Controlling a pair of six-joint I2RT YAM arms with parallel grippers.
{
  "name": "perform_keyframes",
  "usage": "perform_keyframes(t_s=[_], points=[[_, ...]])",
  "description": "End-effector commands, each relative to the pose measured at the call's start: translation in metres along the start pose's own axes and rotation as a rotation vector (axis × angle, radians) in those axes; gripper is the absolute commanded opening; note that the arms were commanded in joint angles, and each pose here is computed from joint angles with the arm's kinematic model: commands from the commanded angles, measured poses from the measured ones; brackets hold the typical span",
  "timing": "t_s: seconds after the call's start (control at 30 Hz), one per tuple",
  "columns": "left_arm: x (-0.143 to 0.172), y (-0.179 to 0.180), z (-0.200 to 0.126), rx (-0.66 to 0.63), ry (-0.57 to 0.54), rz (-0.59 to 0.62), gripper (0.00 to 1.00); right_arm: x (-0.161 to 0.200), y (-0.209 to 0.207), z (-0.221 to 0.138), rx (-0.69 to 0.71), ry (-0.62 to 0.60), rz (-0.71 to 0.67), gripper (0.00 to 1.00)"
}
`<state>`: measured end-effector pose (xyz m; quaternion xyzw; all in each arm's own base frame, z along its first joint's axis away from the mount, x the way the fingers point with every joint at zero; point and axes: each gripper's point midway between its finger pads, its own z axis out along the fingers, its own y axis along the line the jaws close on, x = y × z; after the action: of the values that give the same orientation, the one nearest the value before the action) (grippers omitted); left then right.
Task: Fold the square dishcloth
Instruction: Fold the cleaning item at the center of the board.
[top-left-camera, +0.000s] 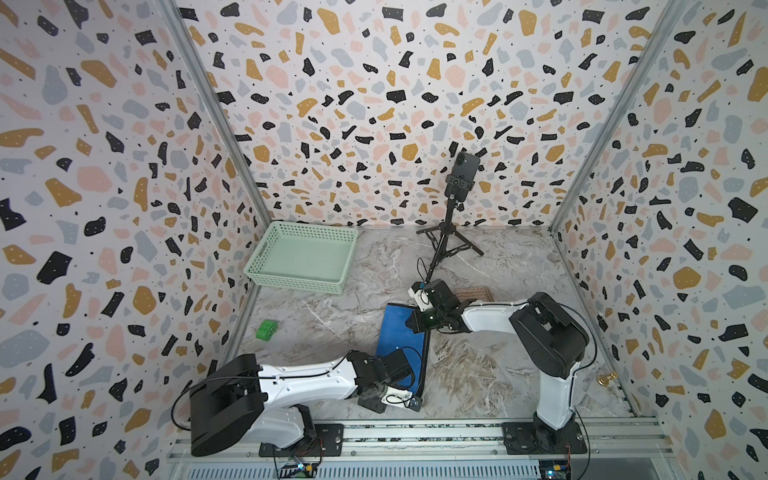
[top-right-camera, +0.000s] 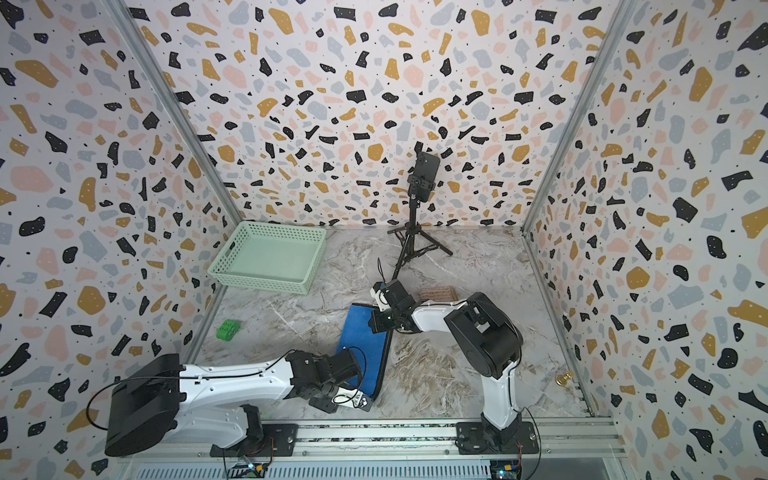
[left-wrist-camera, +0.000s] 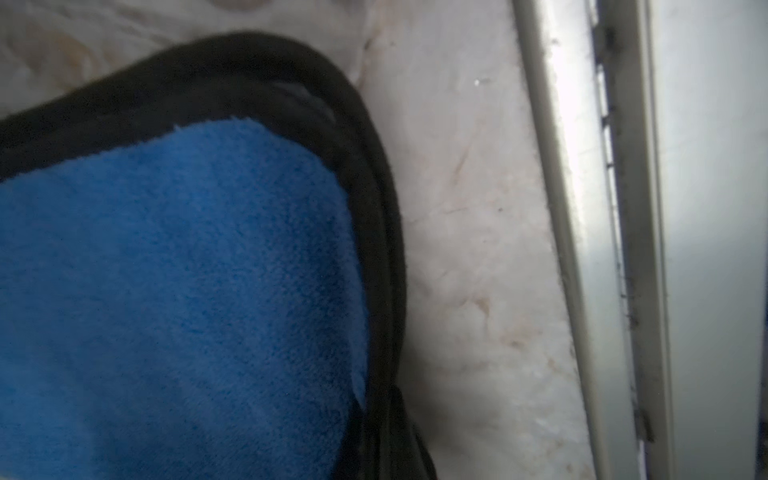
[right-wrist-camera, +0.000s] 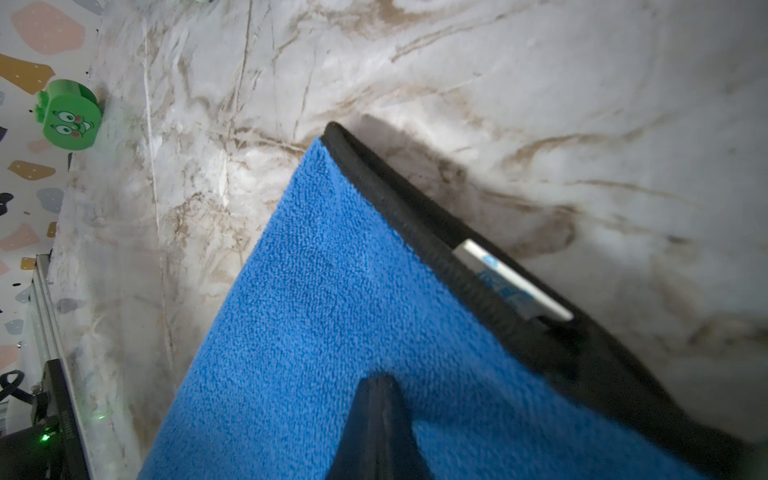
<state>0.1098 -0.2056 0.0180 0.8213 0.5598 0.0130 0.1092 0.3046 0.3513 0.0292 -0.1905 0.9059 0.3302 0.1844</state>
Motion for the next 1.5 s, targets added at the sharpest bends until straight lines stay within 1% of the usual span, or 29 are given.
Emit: perform_keyframes(t_s=[0.0, 0.13, 0.33, 0.43, 0.53, 0.67, 0.77, 0.87, 0.97, 1.03, 1.13, 1.17, 1.27, 1.37, 1.47], points=[[0.003, -0.003, -0.003, -0.004, -0.001, -0.004, 0.00, 0.010, -0.004, -0.012, 0.030, 0.018, 0.002, 0.00], [-0.003, -0.005, -0.022, -0.007, -0.058, -0.018, 0.00, 0.007, 0.004, -0.019, 0.022, -0.003, -0.025, 0.00], [-0.005, -0.003, -0.056, -0.060, -0.121, -0.020, 0.00, 0.008, 0.022, -0.026, -0.004, -0.012, -0.071, 0.00], [-0.002, -0.008, -0.067, -0.059, -0.135, -0.007, 0.00, 0.006, 0.036, -0.034, -0.024, -0.019, -0.106, 0.00], [0.003, -0.012, -0.073, -0.057, -0.126, 0.009, 0.00, 0.010, 0.051, -0.040, -0.046, -0.007, -0.135, 0.00], [0.005, -0.010, -0.081, -0.066, -0.115, 0.028, 0.00, 0.033, 0.067, -0.036, -0.074, 0.046, -0.153, 0.00], [0.006, -0.001, -0.088, -0.106, -0.100, 0.052, 0.00, 0.054, 0.071, -0.028, -0.083, 0.096, -0.153, 0.00], [0.004, 0.018, -0.093, -0.188, -0.081, 0.081, 0.00, 0.076, 0.070, -0.019, -0.074, 0.156, -0.158, 0.00], [0.001, 0.035, -0.098, -0.244, -0.074, 0.107, 0.00, 0.090, 0.073, -0.014, -0.111, 0.196, -0.131, 0.00], [0.000, 0.045, -0.100, -0.257, -0.065, 0.113, 0.00, 0.089, 0.082, -0.018, -0.156, 0.201, -0.124, 0.00], [0.001, 0.066, -0.101, -0.285, -0.045, 0.107, 0.00, 0.065, 0.095, -0.033, -0.237, 0.137, -0.079, 0.00], [0.001, 0.074, -0.101, -0.294, -0.041, 0.102, 0.00, 0.053, 0.093, -0.038, -0.231, 0.101, -0.071, 0.00], [0.001, 0.096, -0.104, -0.303, -0.042, 0.073, 0.00, 0.024, 0.064, -0.045, -0.128, 0.029, -0.047, 0.00], [-0.003, 0.106, -0.109, -0.284, -0.061, 0.056, 0.00, 0.017, 0.031, -0.033, -0.016, 0.046, -0.037, 0.00], [-0.007, 0.117, -0.114, -0.289, -0.086, 0.050, 0.00, 0.030, 0.008, -0.011, 0.040, 0.109, -0.022, 0.00]])
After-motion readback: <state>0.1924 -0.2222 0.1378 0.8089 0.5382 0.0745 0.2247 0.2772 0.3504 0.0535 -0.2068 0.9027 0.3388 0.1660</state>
